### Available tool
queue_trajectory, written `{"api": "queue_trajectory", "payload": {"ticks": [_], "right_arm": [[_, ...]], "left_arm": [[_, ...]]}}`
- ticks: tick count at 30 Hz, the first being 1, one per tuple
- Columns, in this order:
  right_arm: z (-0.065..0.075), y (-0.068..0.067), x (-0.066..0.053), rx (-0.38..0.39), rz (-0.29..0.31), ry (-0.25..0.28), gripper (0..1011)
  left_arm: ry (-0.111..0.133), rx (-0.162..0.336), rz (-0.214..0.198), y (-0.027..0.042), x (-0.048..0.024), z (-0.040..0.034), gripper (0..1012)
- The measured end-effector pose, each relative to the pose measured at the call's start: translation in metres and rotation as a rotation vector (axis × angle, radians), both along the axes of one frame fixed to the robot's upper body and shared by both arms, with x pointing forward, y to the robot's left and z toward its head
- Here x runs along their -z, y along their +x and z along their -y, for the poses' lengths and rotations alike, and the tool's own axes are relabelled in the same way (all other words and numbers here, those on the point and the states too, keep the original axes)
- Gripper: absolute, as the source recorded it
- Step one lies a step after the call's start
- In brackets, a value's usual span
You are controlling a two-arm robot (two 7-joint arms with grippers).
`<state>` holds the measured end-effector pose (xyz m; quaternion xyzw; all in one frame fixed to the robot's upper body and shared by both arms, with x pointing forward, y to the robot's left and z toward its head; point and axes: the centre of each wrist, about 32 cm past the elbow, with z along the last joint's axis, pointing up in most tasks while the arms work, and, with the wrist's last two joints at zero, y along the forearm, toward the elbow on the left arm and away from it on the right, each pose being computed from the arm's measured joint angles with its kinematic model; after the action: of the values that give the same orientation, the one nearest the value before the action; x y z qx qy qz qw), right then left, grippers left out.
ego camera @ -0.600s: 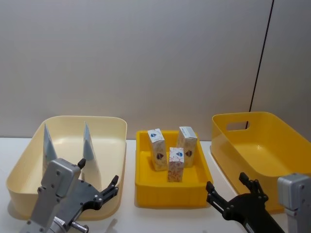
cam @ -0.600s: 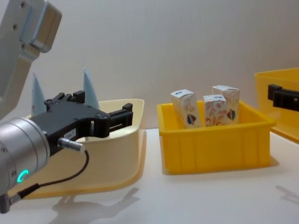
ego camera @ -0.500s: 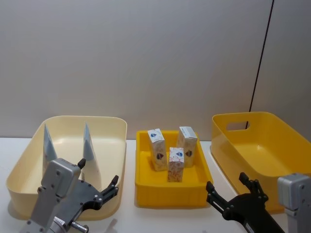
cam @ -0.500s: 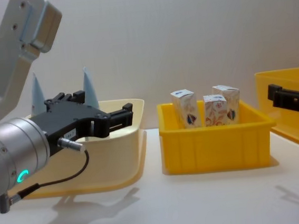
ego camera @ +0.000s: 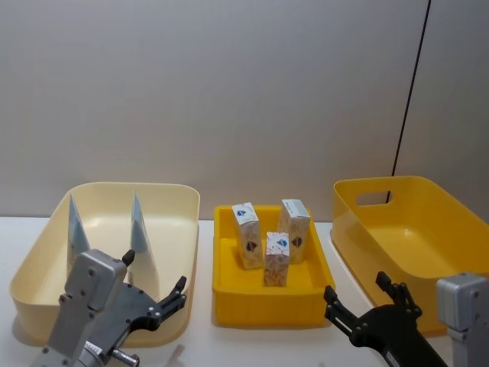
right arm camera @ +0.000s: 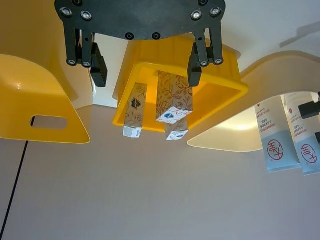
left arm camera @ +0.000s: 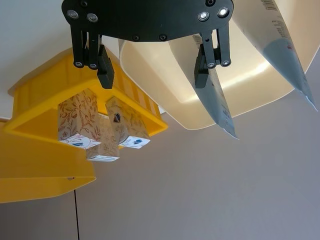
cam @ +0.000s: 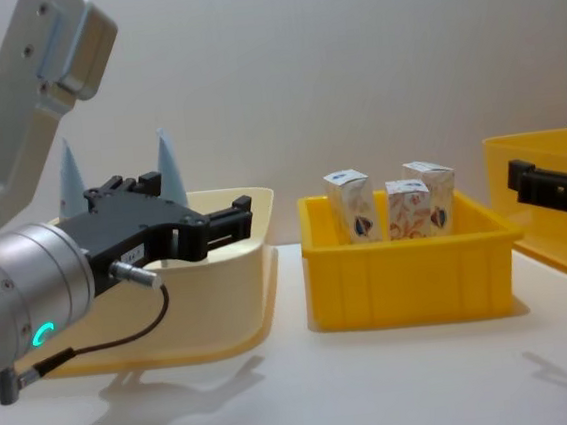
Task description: Bimanual collaborative sorting of washing and personal care products
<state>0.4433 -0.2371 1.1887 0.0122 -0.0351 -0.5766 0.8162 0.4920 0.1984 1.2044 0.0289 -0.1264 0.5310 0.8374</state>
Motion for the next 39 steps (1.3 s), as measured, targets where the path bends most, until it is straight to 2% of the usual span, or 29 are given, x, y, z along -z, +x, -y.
{"api": "queue_trajectory", "payload": {"ticks": [34,39], "right_arm": [[0.0,0.0,0.0,0.0,0.0,0.0,1001],[0.0,0.0,0.0,0.0,0.0,0.0,1001]], "left_arm": [[0.0,0.0,0.0,0.0,0.0,-0.0001,1003],[-0.002,-0.006,-0.002,0.0007,-0.0008,-0.0025,1003]]}}
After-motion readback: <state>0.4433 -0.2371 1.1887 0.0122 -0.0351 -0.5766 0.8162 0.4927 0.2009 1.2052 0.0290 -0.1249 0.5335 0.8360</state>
